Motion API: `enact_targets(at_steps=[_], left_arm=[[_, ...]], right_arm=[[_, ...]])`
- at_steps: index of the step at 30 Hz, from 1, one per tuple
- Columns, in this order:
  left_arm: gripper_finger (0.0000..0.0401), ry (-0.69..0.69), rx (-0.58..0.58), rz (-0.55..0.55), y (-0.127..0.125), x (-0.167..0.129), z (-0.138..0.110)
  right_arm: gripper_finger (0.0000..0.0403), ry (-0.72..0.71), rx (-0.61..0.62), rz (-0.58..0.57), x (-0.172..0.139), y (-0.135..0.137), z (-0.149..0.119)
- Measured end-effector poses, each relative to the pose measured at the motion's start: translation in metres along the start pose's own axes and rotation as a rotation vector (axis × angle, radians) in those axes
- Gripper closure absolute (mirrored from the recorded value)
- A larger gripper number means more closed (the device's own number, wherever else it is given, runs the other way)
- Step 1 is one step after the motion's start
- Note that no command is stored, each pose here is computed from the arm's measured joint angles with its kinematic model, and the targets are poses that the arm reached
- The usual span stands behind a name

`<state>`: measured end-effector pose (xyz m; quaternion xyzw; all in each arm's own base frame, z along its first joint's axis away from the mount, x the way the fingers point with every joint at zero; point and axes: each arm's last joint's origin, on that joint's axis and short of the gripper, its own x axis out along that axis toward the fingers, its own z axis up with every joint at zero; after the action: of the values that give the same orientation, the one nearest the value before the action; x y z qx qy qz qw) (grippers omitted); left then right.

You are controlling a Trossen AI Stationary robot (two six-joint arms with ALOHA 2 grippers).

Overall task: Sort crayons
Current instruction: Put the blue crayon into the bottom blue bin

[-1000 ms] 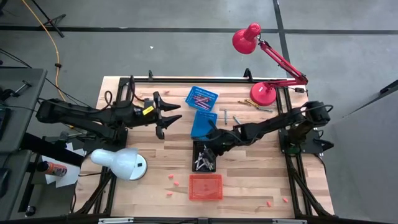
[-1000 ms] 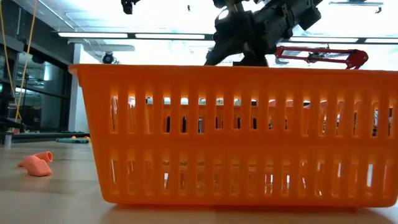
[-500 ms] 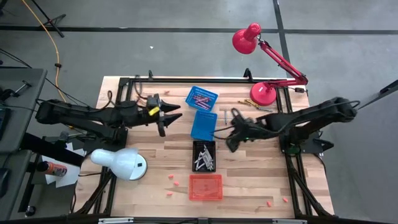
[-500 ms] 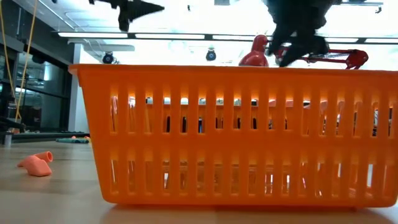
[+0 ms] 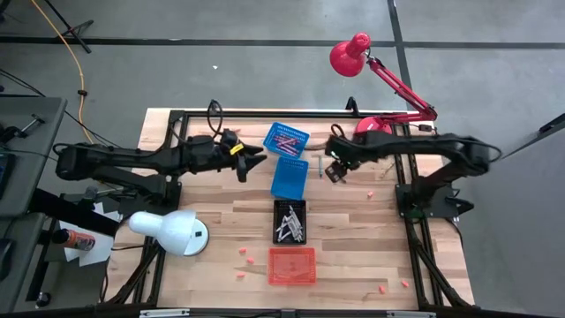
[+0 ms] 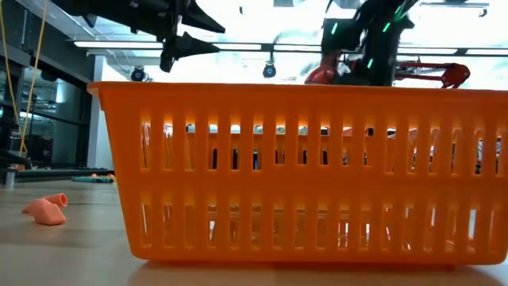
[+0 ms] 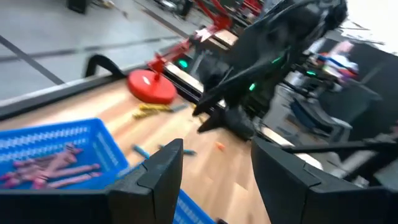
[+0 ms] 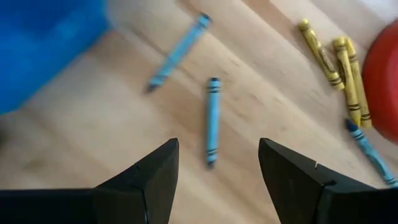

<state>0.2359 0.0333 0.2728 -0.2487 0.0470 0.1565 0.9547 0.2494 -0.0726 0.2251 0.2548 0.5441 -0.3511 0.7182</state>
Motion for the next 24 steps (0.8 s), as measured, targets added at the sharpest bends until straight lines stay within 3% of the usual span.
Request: enact_targets(at_steps=[8, 18, 24], left_arm=[[0.0224, -0.036, 0.020, 0.061, 0.003, 0.000, 0.002], [0.0224, -0.031, 0.105, 0.085, 0.010, 0.001, 0.005], [0.0224, 0.063, 0.103, 0.042, 0.027, 0.002, 0.007]], right_arm=[[0.0187, 0.234, -0.043, 0.017, 0.069, -0.013, 0.022], [0.0201, 0.254, 0.052, 0.026, 0.088, -0.008, 0.025], [0.0243, 0.304, 0.065, -0.009, 0.105, 0.000, 0.020]])
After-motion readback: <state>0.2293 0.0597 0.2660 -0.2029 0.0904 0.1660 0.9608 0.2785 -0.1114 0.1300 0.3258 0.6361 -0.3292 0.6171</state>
